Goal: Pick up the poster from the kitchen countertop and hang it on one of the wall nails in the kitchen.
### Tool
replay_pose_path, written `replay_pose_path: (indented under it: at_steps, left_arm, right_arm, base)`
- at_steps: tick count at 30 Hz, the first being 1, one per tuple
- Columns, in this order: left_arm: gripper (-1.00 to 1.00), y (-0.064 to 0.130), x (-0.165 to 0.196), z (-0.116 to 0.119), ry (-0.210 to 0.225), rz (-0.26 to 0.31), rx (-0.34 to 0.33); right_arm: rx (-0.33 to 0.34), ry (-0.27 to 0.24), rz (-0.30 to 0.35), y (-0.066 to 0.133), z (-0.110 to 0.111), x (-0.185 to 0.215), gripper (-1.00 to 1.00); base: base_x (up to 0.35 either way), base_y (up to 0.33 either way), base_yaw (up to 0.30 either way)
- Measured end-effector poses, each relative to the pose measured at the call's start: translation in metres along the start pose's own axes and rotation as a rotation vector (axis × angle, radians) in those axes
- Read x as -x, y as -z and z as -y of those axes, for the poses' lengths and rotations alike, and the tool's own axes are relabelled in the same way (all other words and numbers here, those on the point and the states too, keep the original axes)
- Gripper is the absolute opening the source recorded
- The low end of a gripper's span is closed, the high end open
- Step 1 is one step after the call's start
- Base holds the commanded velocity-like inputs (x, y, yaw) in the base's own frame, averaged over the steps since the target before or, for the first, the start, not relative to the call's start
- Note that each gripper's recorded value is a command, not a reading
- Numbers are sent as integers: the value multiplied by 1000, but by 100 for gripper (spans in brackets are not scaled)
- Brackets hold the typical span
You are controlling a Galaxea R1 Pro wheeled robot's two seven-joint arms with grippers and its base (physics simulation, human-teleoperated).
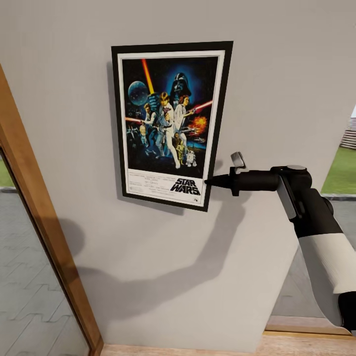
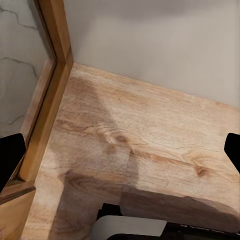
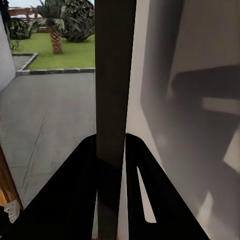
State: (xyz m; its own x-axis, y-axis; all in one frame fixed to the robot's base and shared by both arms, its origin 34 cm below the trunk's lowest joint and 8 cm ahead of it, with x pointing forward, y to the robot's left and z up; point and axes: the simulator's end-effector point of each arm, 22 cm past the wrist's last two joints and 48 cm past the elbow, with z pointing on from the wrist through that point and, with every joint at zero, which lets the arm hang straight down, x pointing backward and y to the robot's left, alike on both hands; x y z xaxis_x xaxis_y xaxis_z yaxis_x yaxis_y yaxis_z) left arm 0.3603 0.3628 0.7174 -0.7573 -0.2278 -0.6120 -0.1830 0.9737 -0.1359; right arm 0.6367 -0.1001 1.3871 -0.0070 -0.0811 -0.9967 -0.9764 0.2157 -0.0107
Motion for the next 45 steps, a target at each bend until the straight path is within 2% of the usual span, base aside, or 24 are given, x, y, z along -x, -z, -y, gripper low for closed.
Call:
replay_pose_path:
  at_steps: [45]
  left_arm:
    - [100,0,1,-3,-3,0,3]
  right_arm:
    - [0,-2,0,0,0,0,-100]
  base:
    - [20,0,0]
